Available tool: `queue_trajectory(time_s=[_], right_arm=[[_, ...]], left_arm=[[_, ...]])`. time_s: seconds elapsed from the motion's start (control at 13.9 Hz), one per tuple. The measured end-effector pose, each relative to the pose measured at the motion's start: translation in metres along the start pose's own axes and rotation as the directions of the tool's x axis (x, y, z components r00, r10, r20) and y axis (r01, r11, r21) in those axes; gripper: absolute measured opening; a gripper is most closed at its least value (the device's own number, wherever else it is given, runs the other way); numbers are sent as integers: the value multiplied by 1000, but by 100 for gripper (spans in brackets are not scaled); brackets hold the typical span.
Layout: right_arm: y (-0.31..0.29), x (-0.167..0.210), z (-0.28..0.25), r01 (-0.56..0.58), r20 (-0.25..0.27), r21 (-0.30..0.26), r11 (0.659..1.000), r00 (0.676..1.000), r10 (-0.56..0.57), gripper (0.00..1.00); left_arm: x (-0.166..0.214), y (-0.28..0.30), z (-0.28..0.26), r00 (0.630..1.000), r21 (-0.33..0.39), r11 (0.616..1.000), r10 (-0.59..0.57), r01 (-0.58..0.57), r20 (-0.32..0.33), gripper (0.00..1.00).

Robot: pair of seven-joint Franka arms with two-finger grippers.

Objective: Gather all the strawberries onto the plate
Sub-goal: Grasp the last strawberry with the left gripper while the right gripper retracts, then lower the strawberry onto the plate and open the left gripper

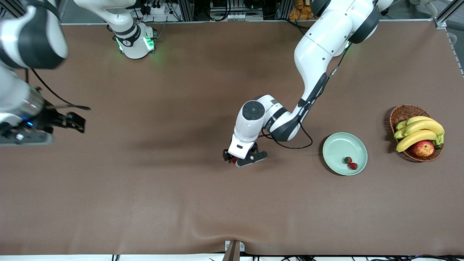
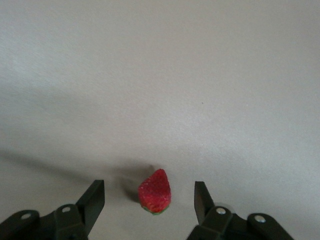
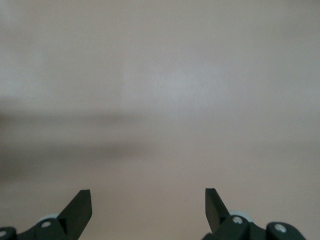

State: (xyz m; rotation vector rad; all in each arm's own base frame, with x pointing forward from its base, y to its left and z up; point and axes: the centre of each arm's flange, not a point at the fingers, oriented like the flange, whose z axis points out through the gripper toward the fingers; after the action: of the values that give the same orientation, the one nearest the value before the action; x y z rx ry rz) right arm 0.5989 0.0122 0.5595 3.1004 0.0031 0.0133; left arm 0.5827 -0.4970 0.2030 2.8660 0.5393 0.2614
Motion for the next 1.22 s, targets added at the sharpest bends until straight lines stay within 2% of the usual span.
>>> queue_trajectory(time_s=[0.07,0.14,0.29,0.36,0.43,0.5,0.57,0.65,1.01,1.22], right_arm=[[13,-8,-11,-28,9,20,999,1000,28,100],[23,-17,-20,-47,23,28,998,999,47,100],[33,-33,-38,-62,51,35,997,997,60,100],[34,-39,-49,-54,50,37,998,997,52,100],[34,-45,-61,-43,42,39,998,998,41,100],[31,-52,-69,-35,43,39,999,999,34,100],[29,-57,-74,-30,50,38,999,998,28,100],[27,-60,-76,-26,57,38,999,998,24,100],[26,-66,-79,-25,75,37,999,997,22,100],[29,-67,-80,-29,74,37,999,997,27,100]], left_arm=[[-3,0,5,1000,1,1000,3,-3,4,75],[-6,-1,10,1000,0,1000,6,-6,5,75],[-8,-3,18,1000,-3,1000,16,-16,-5,61],[-9,-4,22,1000,1,1000,21,-21,-11,59],[-11,-4,24,1000,6,1000,27,-27,-16,53],[-13,-4,25,999,9,999,31,-31,-19,52],[-14,-3,25,999,9,999,34,-34,-20,46],[-14,-3,25,999,8,999,35,-34,-21,34],[2,-1,15,999,-7,1000,21,-21,-44,32],[50,-11,-20,996,-10,999,-39,38,-76,32]])
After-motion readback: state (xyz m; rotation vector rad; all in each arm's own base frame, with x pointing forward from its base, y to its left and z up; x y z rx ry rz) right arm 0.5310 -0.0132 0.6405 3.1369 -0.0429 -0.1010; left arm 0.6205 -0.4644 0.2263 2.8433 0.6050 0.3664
